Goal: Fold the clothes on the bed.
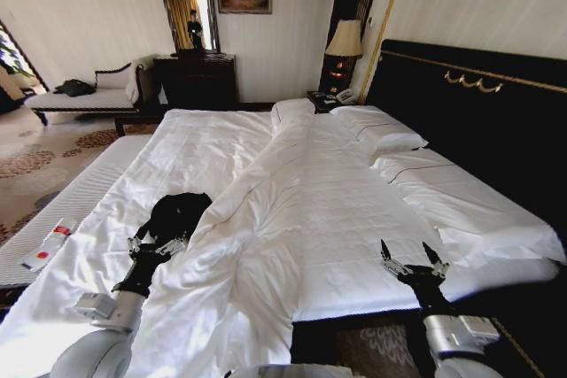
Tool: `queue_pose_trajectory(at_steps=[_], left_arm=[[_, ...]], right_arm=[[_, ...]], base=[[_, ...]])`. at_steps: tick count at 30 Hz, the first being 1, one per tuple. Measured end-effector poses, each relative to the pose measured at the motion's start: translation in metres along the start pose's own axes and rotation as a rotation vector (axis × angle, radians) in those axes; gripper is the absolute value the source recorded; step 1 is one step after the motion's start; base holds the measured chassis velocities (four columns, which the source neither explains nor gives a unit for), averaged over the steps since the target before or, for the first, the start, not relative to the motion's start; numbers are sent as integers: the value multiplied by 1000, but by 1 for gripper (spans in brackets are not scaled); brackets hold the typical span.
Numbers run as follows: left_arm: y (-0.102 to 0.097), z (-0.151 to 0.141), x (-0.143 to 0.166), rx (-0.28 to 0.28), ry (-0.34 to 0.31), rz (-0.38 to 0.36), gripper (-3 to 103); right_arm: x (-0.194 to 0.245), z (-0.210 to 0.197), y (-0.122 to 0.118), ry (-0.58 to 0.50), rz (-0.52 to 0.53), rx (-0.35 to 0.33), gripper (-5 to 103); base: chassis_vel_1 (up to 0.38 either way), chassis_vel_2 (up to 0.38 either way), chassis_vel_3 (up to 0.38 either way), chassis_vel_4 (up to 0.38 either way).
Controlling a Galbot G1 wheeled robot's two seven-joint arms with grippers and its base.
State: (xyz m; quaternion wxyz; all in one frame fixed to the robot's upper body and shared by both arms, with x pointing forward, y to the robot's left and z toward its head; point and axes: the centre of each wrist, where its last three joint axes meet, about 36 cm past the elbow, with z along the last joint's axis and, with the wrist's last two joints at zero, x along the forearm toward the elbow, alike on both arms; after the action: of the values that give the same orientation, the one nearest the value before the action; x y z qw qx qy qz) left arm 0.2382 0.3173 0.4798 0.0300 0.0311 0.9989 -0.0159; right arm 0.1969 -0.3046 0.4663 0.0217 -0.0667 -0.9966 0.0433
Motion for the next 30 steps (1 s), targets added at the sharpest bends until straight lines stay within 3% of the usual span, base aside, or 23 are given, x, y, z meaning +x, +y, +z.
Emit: queue_pose_trajectory(at_steps=[22, 30], left_arm=[[6, 16, 4, 1, 52, -26, 100], [4, 15, 5, 4, 48, -25, 100]], right_arm=[[2, 4, 4, 18, -3, -5, 100], [10, -19, 16, -9, -34, -12, 100]], base=[[132, 189, -131, -193], [119, 203, -113, -207]])
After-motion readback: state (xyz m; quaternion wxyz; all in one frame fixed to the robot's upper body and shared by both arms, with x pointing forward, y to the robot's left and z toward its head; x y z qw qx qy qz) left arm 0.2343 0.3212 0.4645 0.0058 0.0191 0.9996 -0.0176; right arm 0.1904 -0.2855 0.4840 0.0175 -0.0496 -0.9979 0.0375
